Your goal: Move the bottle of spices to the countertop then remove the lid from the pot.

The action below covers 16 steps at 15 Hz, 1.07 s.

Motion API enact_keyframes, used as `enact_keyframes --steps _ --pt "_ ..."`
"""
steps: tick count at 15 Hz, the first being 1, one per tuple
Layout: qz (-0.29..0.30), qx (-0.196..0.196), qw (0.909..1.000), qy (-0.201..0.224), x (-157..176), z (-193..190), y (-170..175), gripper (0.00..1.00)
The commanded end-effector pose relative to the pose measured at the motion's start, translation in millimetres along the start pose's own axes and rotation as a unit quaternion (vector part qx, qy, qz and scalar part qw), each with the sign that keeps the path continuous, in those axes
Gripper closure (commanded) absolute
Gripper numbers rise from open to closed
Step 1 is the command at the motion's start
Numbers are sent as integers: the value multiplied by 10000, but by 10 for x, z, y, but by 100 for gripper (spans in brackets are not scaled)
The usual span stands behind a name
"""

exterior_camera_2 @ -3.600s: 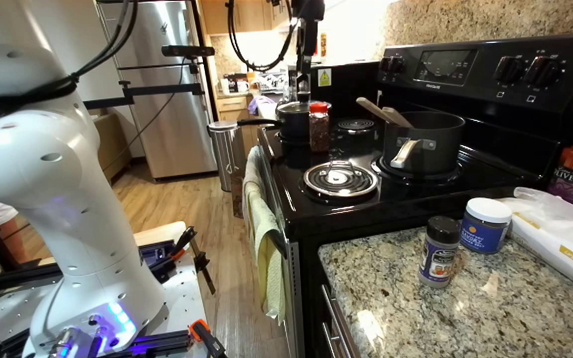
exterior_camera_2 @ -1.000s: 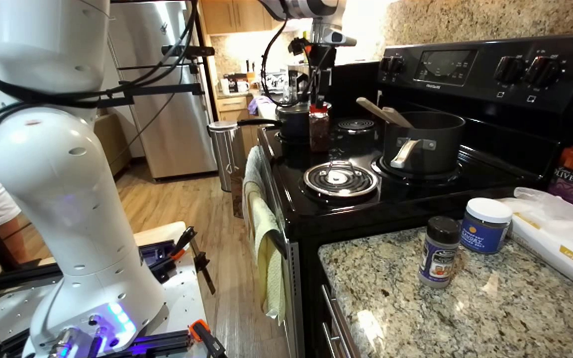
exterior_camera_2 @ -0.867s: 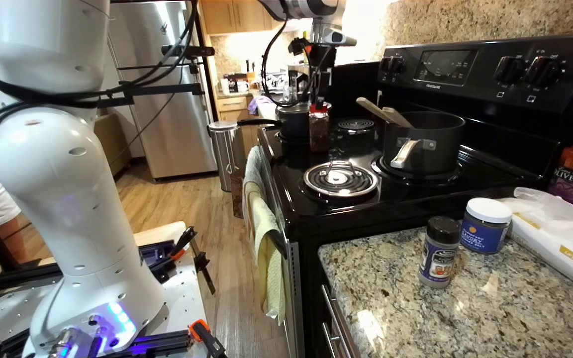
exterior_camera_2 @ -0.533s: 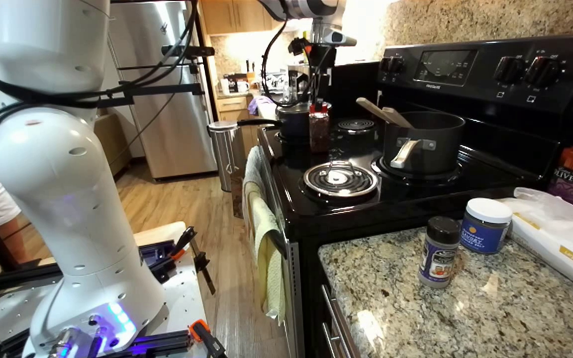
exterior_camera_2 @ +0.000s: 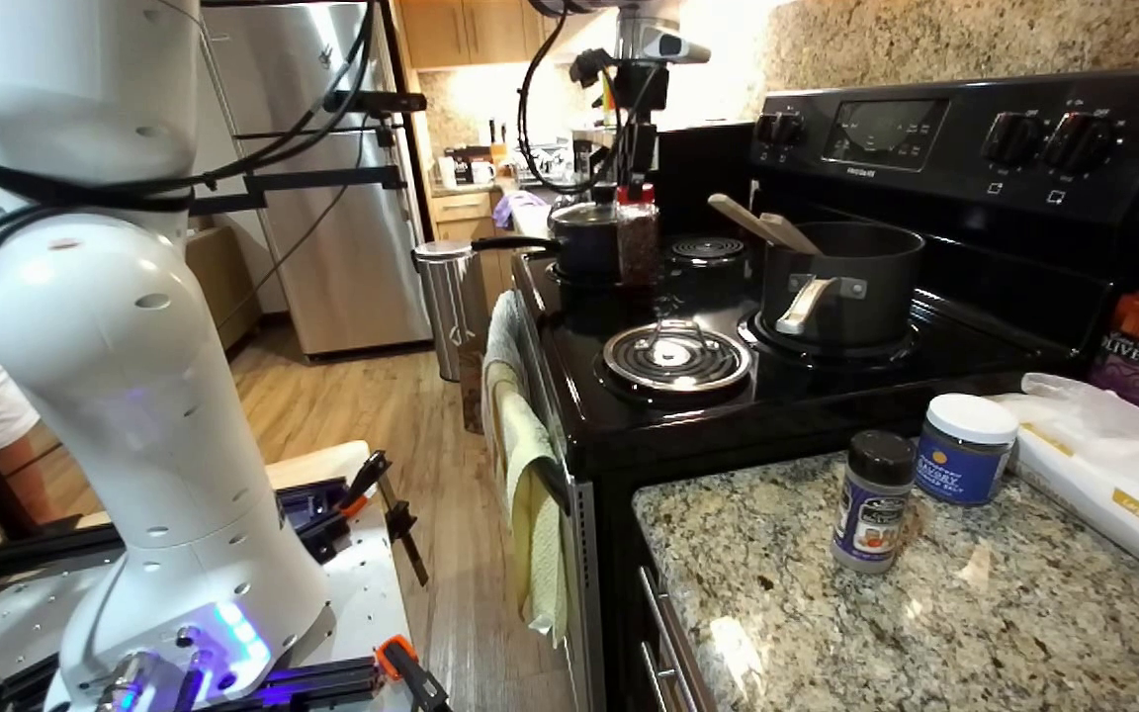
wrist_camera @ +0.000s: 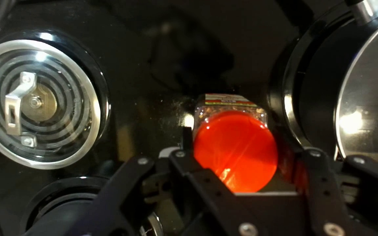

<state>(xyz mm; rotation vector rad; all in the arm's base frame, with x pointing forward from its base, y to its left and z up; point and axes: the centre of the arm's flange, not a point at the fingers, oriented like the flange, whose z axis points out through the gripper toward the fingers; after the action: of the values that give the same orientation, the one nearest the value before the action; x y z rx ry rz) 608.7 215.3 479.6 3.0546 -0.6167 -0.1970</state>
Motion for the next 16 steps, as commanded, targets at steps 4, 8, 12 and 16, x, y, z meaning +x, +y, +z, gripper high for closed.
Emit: enact_keyframes --steps 4,8,12,16 --pt "143 188 9994 265 -467 -673 772 64" --pt "593 259 9971 404 -574 -789 1349 64" --pt "1056 481 9924 399 -530 -711 2013 64" --pt "1551 640 9851 388 -470 -494 2631 64"
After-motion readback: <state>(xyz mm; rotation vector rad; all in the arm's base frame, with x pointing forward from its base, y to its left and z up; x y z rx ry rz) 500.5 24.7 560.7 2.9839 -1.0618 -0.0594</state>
